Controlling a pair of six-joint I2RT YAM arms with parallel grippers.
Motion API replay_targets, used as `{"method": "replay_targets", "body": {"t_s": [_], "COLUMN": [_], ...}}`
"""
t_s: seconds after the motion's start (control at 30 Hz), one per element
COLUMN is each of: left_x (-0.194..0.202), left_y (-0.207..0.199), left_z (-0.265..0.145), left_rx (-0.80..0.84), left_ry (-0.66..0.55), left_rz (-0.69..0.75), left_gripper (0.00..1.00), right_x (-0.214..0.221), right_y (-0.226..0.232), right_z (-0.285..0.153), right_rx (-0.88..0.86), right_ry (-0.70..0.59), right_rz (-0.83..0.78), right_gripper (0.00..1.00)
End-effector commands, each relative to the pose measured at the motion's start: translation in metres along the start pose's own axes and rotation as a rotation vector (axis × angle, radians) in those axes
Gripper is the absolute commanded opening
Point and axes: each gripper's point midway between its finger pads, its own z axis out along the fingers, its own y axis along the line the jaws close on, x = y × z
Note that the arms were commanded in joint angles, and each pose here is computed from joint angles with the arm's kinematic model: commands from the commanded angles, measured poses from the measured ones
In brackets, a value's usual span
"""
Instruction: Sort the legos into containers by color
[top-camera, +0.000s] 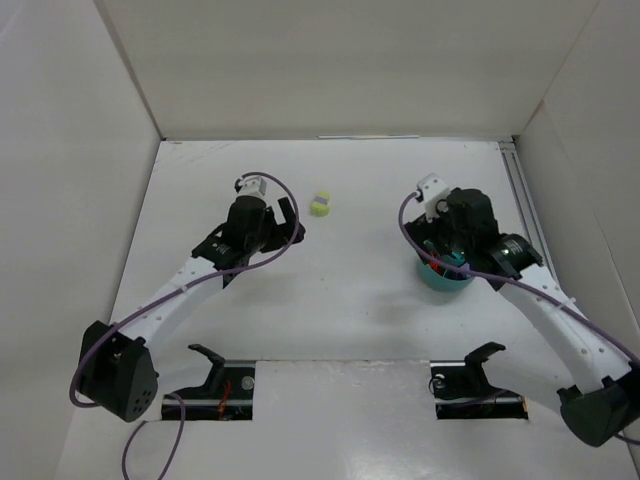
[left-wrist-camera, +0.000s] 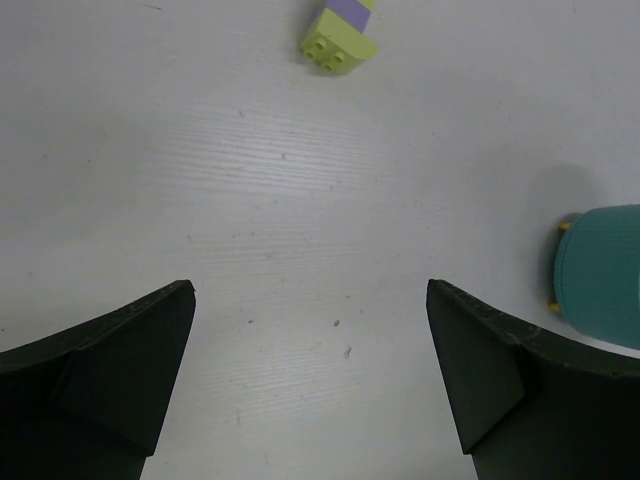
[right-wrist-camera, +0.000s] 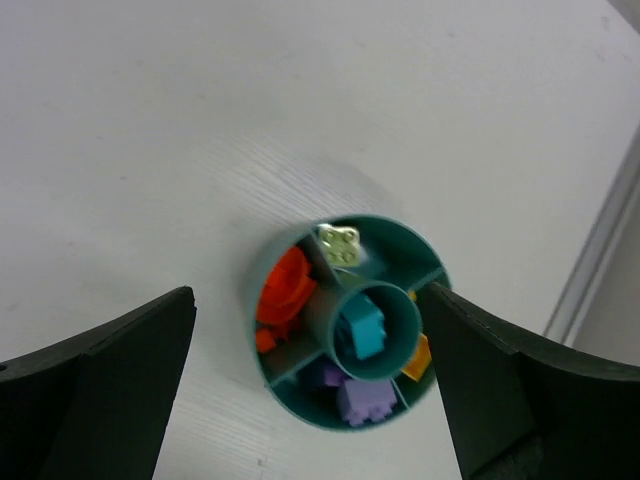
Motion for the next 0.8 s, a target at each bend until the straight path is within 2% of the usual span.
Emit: {"method": "replay_targets", "body": {"t_s": [0.0, 0.17, 0.47, 0.77], "left_x": [-0.005, -0.004, -0.006, -0.01], "left_y": [0.011, 0.022, 0.03, 0.051], "left_z": [-0.01, -0.017, -0.013, -0.004], "left_rx": [-0.014, -0.045, -0.06, -0.083], "left_ry": [-0.016, -0.017, -0.018, -0.014], "left_rz": [-0.052, -0.063, -0.099, -0.139], "left_gripper": [1.0, 1.0, 1.0, 1.0], "right_x": [-0.05, -0.076, -0.089, -0.097], "right_y": [0.02, 0.044, 0.079, 0.089], "right_z": [0.012, 0.039, 0.085, 0.111], "right_rx": [-0.033, -0.089, -0.19, -0.219], "right_ry": [-0.116, -0.139, -0.156, -0.168], "right_rz": [-0.064, -0.102, -0.222, -0.279], "right_gripper": [1.0, 1.0, 1.0, 1.0]}}
